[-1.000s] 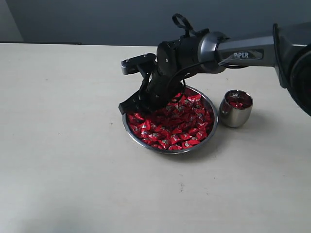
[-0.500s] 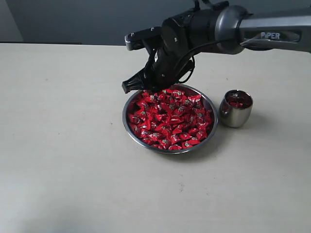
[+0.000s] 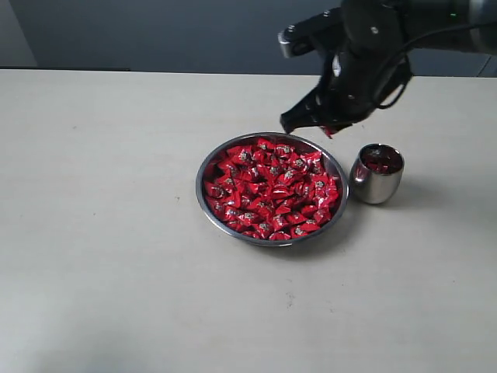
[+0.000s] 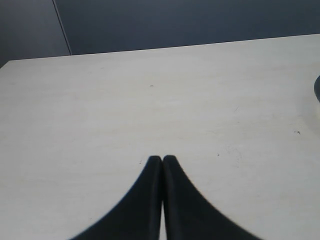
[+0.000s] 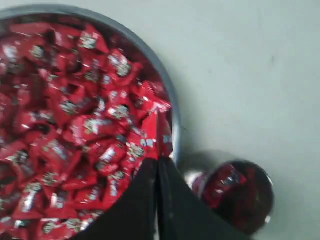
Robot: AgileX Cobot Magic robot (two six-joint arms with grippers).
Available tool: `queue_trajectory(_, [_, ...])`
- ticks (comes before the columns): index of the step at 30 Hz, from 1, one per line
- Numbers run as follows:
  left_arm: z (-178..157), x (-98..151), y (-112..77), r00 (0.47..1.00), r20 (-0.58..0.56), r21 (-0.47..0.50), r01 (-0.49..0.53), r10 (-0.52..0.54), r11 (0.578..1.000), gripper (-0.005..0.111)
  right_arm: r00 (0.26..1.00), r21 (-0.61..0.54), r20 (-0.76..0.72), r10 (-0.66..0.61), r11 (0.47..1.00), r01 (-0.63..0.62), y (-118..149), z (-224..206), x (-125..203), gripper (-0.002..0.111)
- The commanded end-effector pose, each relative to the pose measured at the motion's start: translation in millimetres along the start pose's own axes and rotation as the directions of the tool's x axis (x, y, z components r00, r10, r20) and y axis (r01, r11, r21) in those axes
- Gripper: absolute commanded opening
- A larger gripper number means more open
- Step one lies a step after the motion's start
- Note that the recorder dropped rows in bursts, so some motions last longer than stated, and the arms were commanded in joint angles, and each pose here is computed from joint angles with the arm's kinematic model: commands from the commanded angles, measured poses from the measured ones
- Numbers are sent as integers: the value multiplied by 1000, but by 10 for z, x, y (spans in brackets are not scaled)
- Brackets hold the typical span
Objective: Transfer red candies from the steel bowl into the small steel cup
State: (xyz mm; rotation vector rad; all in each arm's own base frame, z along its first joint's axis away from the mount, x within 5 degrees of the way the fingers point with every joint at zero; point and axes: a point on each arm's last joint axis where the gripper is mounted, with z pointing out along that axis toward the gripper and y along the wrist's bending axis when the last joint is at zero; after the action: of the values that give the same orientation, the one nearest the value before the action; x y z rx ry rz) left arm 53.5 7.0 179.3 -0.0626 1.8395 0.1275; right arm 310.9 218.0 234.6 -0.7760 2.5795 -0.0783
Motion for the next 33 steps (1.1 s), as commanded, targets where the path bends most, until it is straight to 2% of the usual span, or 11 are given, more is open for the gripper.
queue_trajectory(1, [-12,-33,-2,1000,19,6,-2,2,1000,0,994,33,21,108,993,-109,-428,40,326,-1])
queue_trajectory(5, [-12,-33,-2,1000,19,6,-2,2,1000,0,983,28,11,182,983,-183,-627,251,576,-1])
queue_trajectory(8, [-12,-33,-2,1000,19,6,-2,2,1000,0,982,32,-11,188,982,-188,-652,351,627,-1])
queue_trajectory(11, [-12,-33,-2,1000,19,6,-2,2,1000,0,982,33,-17,186,982,-185,-650,374,632,19])
queue_trajectory(14, [-12,-33,-2,1000,19,6,-2,2,1000,0,982,31,2,191,981,-191,-658,313,614,52])
queue_trajectory(16, [-12,-33,-2,1000,19,6,-2,2,1000,0,980,22,18,200,979,-200,-646,253,599,52])
queue_trajectory(19, [-12,-33,-2,1000,19,6,-2,2,1000,0,977,-19,66,204,979,-203,-542,155,543,38])
queue_trajectory(23, [-12,-33,-2,1000,19,6,-2,2,1000,0,970,-144,148,191,975,-170,-232,75,429,22])
queue_trajectory(26, [-12,-33,-2,1000,19,6,-2,2,1000,0,969,-230,190,157,967,-112,-7,70,362,26])
queue_trajectory(30, [-12,-33,-2,1000,19,6,-2,2,1000,0,981,-295,147,128,952,-80,185,178,249,43])
queue_trajectory(33, [-12,-33,-2,1000,19,6,-2,2,1000,0,988,-303,101,113,950,-78,231,319,159,46])
